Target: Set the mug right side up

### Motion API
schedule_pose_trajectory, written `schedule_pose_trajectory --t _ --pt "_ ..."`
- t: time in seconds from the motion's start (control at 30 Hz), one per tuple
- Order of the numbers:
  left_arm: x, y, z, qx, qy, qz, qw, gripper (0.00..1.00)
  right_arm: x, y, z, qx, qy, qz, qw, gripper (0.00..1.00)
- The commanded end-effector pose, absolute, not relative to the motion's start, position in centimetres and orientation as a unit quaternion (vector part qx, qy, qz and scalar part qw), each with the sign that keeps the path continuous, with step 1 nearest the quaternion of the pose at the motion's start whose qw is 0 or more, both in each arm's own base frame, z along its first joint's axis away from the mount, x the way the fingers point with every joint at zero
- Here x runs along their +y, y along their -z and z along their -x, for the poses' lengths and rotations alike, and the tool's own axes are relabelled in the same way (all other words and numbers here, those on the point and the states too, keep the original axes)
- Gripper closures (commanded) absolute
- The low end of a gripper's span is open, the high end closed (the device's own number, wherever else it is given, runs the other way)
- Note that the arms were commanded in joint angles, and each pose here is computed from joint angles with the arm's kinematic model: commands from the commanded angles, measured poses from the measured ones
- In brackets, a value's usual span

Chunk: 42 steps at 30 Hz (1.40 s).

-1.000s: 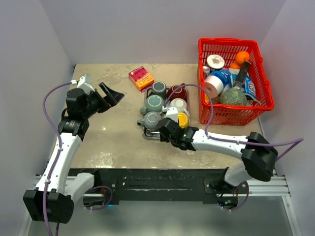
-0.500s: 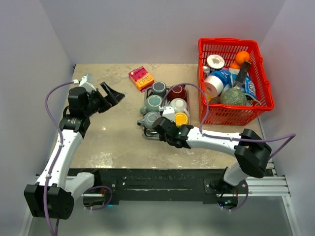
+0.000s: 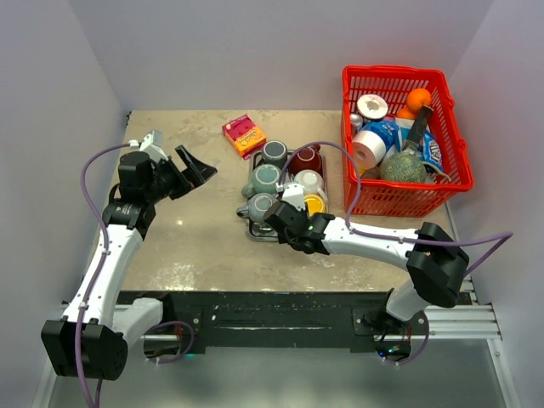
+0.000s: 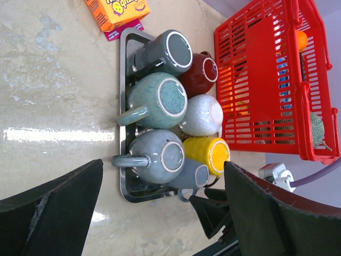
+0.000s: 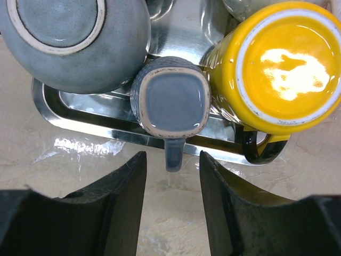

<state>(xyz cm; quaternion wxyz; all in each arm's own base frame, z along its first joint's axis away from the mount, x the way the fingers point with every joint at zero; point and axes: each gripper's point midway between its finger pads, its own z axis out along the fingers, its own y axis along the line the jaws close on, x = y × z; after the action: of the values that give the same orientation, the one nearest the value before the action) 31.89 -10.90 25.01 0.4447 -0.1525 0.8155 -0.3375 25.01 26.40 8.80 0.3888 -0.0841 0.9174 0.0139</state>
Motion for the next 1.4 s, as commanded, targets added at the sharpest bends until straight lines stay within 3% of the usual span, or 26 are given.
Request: schedule_pose_trajectory --t 0.0,0.43,0.63,0.87,1.1,1.37 --pt "-11.2 -26.7 -31.5 0.808 0.348 0.128 0.458 0.01 27.0 -9.5 -25.7 0.909 -0.032 0.072 0.409 0.54" --pt "-11.2 -27.0 -29.6 0.806 0.352 0.129 0.458 0.01 27.4 -7.5 -27.0 0.910 -0.008 0.060 0.410 0.69" --pt "-10.5 -26.2 -29.4 0.812 0.322 0.109 0.474 0.01 26.6 -7.3 -27.4 0.910 0.008 0.026 0.414 1.00" --pt "-10.5 -24.7 -27.4 0.801 0.325 0.082 0.496 0.01 26.6 -9.7 -27.5 0.893 -0.035 0.028 0.448 1.00" --pt "-12.7 -26.2 -24.1 0.763 0.401 0.041 0.506 0.01 26.9 -19.0 -27.3 0.842 -0.141 0.018 0.521 1.00" --pt "-14.2 -30.4 -19.8 0.716 0.450 -0.024 0.533 0.01 28.7 -27.3 -24.8 0.791 -0.304 0.007 0.531 1.00"
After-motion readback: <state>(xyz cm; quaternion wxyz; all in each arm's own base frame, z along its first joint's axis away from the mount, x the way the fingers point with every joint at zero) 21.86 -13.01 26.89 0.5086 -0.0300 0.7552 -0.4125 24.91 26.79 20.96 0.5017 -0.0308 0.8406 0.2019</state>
